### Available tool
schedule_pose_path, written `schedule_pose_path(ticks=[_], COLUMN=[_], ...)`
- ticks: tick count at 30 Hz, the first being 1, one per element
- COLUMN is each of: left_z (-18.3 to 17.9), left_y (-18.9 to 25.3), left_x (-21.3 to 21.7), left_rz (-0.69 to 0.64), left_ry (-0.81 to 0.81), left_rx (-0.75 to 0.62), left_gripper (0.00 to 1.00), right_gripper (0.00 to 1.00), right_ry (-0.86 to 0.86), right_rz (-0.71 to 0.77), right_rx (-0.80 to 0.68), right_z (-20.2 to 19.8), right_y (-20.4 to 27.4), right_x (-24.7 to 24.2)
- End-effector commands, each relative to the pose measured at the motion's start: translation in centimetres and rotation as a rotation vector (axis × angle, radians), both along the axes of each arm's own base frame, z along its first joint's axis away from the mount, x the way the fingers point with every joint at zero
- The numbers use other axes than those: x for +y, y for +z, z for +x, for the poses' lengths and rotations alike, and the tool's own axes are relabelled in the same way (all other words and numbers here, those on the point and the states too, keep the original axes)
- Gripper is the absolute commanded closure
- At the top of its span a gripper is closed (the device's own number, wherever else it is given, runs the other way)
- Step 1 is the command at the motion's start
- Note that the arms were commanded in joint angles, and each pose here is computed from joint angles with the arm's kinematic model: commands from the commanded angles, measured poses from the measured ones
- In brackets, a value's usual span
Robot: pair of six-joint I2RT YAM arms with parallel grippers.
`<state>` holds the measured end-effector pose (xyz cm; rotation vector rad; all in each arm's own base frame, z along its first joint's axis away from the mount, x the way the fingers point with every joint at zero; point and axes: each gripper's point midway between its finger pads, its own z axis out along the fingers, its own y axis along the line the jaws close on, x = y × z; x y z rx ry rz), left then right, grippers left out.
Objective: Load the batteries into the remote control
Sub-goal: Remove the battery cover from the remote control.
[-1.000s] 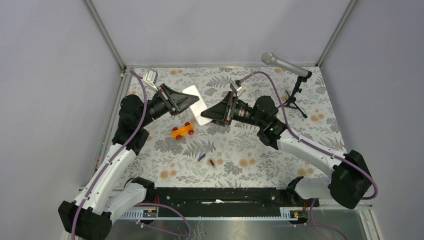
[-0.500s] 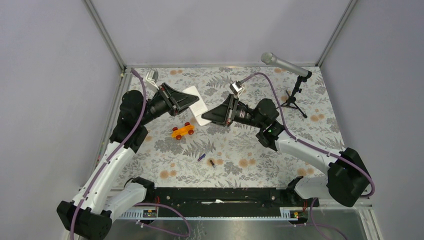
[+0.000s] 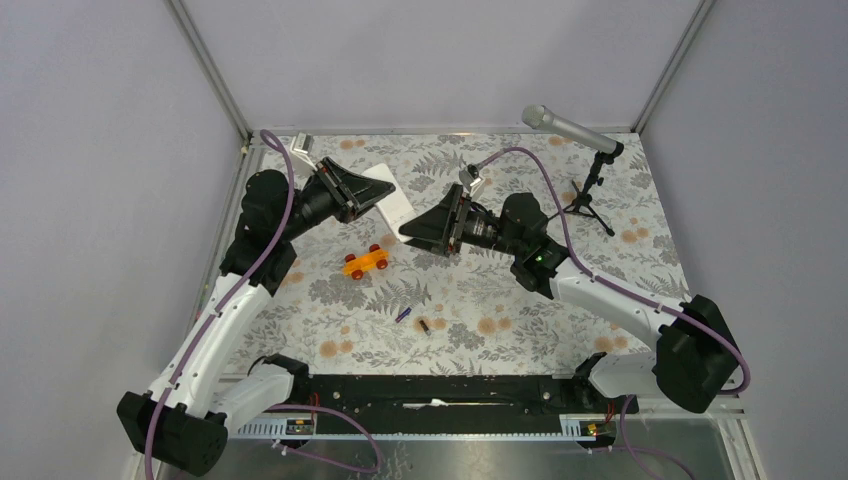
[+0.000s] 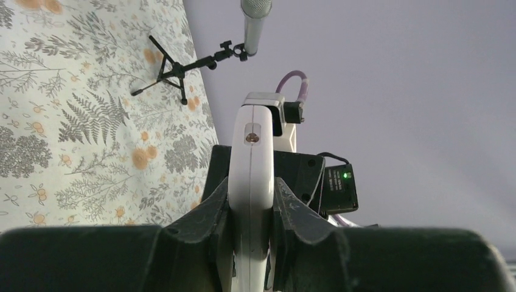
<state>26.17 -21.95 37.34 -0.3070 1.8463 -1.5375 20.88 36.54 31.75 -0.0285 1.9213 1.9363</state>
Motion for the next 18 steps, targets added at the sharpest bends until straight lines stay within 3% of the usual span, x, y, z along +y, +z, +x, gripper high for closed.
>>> schedule_pose_path(ticks=[1,7,18], left_z=[1.3,2.6,2.9], left_y=[3.1,1.1,-0.2], left_x=[0.4,0.9,0.9], left_rz=[-0.083,-0.034,0.045], left_ry=[0.063,0.123,0.118], left_rx=[-0.120,-0.123,-0.169], left_gripper=[1.00,1.00,1.00], right_gripper=[0.24,0.26,0.53], right_ry=[-0.070,-0.093,-0.172], right_rz=[-0.074,-0.018,-0.009], right_rx=[0.146,0.234,0.287], right_z=[2.0,2.8,3.6], right_y=[-2.9,-2.9,-3.8], right_x=[1.0,1.4,0.5])
